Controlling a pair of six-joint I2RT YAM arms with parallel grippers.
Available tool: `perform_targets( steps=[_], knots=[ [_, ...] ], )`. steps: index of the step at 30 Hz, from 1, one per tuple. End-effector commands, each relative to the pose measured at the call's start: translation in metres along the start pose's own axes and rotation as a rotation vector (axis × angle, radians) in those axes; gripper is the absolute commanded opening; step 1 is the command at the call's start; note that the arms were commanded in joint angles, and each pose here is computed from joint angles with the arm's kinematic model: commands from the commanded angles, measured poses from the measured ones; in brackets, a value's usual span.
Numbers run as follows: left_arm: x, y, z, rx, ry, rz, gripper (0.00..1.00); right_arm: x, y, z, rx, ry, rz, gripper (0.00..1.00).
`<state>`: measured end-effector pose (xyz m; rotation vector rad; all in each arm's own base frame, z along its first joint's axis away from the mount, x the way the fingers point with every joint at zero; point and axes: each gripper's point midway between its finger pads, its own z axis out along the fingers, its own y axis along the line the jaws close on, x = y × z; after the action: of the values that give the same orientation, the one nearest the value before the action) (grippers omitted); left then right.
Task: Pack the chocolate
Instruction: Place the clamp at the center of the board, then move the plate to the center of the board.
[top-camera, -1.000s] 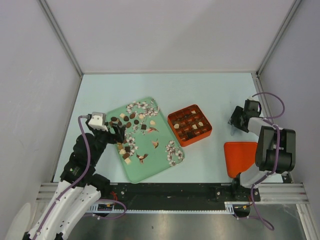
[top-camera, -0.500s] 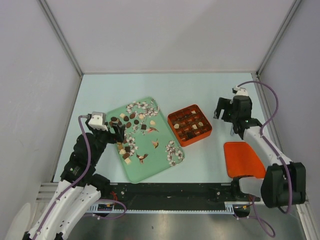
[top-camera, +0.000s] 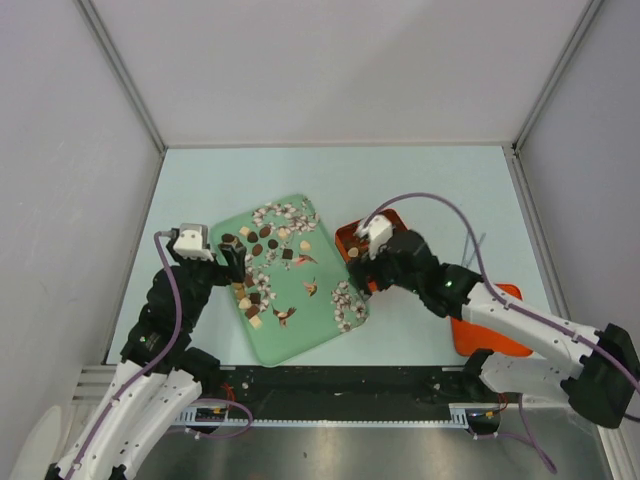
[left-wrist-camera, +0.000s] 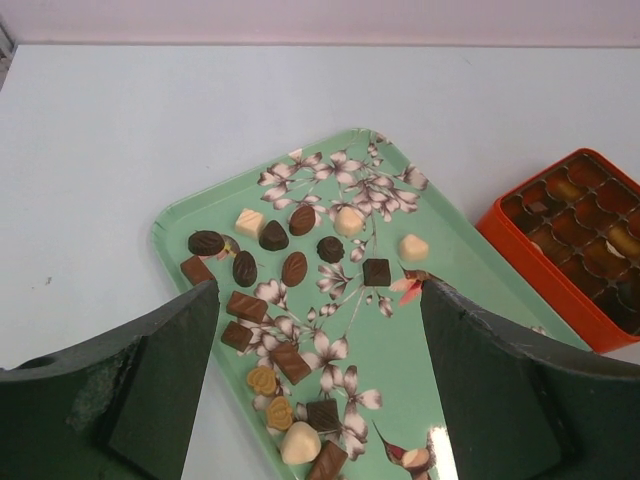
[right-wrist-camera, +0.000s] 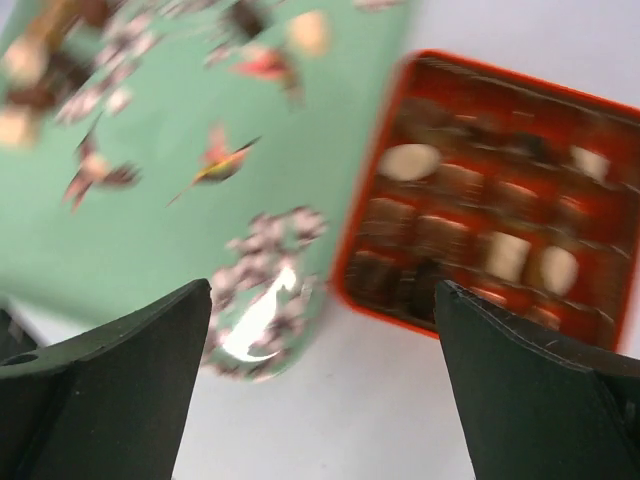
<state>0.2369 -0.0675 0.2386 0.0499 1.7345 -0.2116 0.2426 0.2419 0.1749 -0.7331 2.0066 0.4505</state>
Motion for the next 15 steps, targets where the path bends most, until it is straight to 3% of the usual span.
perform_targets(
  steps=[1, 7, 15],
  knots=[
    [-0.005, 0.012, -0.001, -0.063, -0.029, -0.014, 0.87, 0.022, 0.069, 0.0, -0.167, 0.065, -0.299, 0.96],
    [-0.005, 0.02, -0.003, -0.108, -0.04, -0.022, 0.87, 0.08, 0.116, 0.0, -0.29, 0.229, -0.494, 0.96],
    [-0.005, 0.021, -0.002, -0.118, -0.035, -0.02, 0.87, 0.126, 0.112, 0.008, -0.256, 0.385, -0.636, 0.96]
  ],
)
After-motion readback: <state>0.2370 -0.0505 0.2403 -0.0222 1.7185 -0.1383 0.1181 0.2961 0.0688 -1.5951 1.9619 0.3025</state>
